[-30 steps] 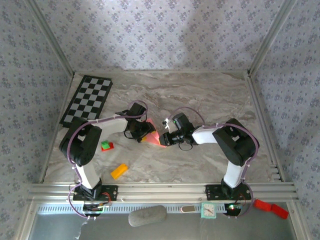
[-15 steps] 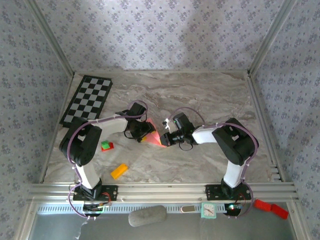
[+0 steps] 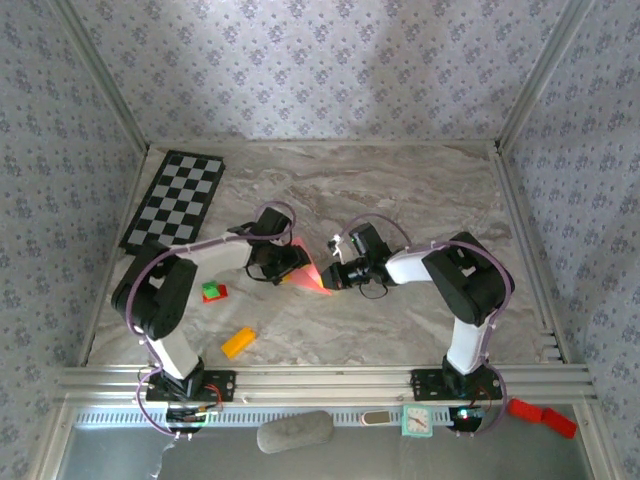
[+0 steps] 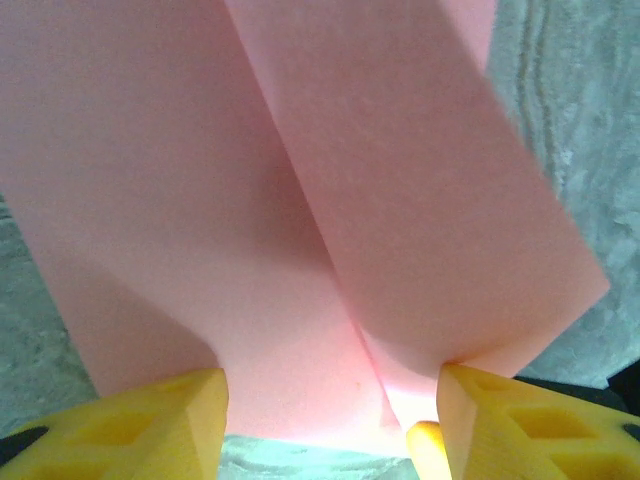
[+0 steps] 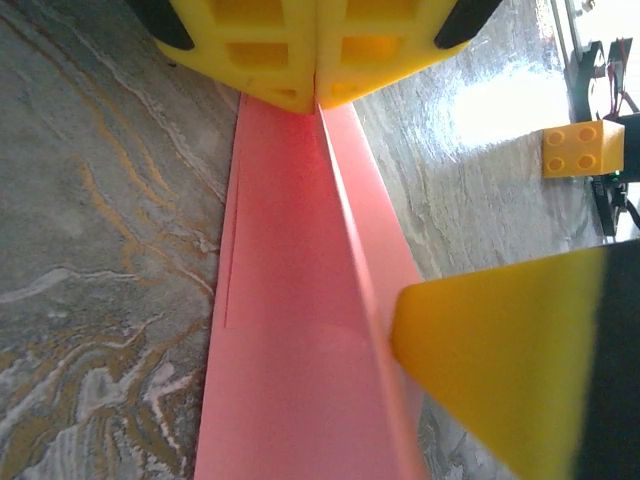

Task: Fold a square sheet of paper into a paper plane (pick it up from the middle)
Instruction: Fourth fold the wing at the center of the table.

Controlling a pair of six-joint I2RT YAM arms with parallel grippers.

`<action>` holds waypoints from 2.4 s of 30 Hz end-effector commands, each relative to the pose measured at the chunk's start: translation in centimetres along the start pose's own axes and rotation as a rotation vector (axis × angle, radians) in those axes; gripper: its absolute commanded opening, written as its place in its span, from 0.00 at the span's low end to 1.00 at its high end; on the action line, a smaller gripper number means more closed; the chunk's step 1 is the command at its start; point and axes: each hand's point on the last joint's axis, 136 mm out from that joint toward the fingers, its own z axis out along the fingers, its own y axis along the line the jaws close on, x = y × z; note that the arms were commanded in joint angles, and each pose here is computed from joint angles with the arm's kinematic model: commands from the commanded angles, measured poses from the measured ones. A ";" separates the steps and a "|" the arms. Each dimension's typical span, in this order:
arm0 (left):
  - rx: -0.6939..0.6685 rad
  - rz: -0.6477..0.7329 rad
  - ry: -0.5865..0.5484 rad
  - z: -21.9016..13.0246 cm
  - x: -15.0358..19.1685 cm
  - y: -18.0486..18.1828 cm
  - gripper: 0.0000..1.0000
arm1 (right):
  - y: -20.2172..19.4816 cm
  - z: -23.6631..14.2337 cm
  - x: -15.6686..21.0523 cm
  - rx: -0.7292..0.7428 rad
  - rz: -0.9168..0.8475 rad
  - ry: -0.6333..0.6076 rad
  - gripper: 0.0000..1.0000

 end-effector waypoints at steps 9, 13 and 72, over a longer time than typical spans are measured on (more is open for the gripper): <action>0.126 0.146 -0.082 -1.8 -0.6 -2.3 0.50 | -0.1 -0.3 0.1 -0.058 0.137 0.034 0.00; 0.106 0.142 -0.075 -1.2 -0.6 -1.8 0.46 | -0.3 -0.4 -0.1 -0.060 0.150 0.029 0.00; -0.432 -0.035 0.135 4.9 2.4 7.8 0.56 | -1.5 -0.8 -0.7 0.169 0.032 -0.007 0.27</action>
